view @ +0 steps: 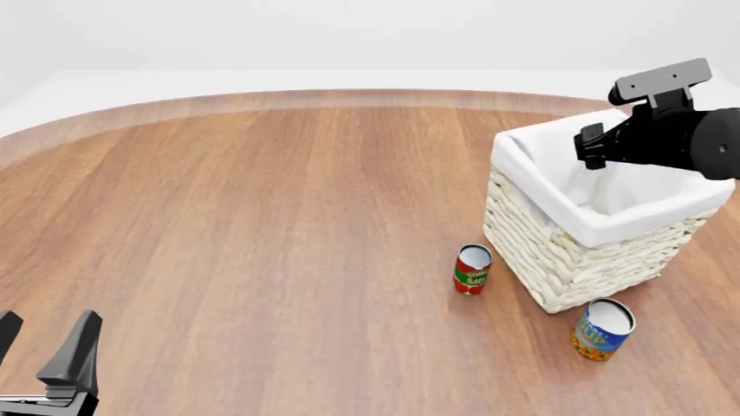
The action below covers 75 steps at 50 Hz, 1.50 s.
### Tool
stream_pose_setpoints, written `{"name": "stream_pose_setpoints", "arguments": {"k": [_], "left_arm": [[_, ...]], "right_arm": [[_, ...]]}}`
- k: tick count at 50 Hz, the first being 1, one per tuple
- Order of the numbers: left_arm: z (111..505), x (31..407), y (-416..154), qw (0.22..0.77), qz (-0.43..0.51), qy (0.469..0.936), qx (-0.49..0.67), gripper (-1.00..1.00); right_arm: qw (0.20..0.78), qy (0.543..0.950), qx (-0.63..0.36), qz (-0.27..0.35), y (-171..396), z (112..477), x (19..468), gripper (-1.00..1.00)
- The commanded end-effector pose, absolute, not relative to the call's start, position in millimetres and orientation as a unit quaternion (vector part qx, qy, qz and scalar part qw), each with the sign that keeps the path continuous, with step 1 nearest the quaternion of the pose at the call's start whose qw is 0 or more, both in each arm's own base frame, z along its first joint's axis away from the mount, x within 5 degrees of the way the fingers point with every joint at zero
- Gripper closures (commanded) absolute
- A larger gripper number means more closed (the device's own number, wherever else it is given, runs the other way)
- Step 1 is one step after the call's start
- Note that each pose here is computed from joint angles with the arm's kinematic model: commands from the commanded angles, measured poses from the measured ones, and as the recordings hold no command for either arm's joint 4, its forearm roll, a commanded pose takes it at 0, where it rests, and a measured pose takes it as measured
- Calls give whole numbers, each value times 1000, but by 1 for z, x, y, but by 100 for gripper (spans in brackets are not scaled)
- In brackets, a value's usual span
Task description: Pick up the alphabet soup and the cream cheese box, and put them in the basket.
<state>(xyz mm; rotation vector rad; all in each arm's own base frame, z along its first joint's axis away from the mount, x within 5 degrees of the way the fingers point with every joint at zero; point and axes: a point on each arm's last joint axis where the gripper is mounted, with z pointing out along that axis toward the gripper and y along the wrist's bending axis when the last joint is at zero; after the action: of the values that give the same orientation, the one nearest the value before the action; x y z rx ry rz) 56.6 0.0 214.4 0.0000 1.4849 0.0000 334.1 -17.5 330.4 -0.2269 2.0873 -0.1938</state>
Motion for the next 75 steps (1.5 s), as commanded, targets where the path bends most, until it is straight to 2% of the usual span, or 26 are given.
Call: {"name": "stream_pose_setpoints", "arguments": {"k": [1, 33, 57, 75], "left_arm": [[214, 57, 0, 737, 0, 676, 0, -100], [214, 57, 0, 737, 0, 676, 0, -100], [214, 57, 0, 737, 0, 676, 0, -100], [214, 57, 0, 737, 0, 676, 0, -100]], "right_arm": [[497, 859, -93, -78, -16, 335, 332, -100], [521, 845, -99, -66, -3, 366, 292, -100], [547, 829, -106, -51, 8, 405, 230, -100], [564, 816, -114, -48, 10, 415, 185, -100]]}}
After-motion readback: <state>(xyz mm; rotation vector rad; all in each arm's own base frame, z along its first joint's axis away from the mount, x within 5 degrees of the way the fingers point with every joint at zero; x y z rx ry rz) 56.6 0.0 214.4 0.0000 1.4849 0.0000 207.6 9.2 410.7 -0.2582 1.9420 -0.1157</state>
